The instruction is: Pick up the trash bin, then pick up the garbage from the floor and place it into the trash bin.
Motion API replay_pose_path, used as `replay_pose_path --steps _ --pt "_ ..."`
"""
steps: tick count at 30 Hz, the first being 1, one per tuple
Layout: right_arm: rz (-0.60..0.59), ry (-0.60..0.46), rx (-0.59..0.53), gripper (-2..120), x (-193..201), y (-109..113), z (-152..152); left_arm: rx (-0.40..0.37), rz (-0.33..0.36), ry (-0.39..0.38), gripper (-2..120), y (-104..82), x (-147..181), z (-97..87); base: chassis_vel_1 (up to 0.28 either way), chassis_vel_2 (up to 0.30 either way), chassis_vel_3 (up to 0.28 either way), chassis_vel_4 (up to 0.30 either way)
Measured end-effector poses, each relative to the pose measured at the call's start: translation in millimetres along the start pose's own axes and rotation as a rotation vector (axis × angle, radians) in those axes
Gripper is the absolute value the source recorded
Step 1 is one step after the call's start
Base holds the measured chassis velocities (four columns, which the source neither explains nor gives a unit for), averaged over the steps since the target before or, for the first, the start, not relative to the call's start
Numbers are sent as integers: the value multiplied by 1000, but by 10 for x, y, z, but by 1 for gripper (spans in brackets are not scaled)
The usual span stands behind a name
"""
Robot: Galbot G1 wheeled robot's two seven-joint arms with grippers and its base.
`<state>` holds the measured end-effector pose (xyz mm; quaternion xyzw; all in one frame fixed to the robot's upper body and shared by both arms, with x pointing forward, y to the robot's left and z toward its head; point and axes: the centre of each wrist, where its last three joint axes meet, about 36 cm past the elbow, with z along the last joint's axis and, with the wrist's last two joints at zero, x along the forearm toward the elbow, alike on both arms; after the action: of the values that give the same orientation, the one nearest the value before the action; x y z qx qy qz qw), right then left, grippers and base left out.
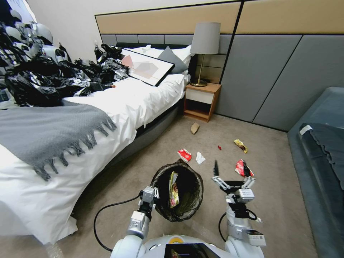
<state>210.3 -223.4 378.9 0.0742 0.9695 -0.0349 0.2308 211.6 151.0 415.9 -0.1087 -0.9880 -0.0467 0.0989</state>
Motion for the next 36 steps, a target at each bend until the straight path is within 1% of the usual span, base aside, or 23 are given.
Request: replay_pose_path --steps 4,7,15,22,36 --pt "22 26 6 100 66 -24 78 9 7 -4 1 -11 5 -1 0 0 0 0" --pt "40 45 -4 100 109 -26 121 21 22 -24 1 -14 10 12 0 0 0 0" --pt "53 73 -8 100 171 -27 191 17 7 -60 1 1 -3 74 0 0 0 0" --pt "64 84 8 100 190 -83 242 17 1 -64 1 -3 -5 65 0 0 0 0" --pt "73 96 6 100 206 -59 276 13 6 -70 1 3 -13 40 0 0 0 0"
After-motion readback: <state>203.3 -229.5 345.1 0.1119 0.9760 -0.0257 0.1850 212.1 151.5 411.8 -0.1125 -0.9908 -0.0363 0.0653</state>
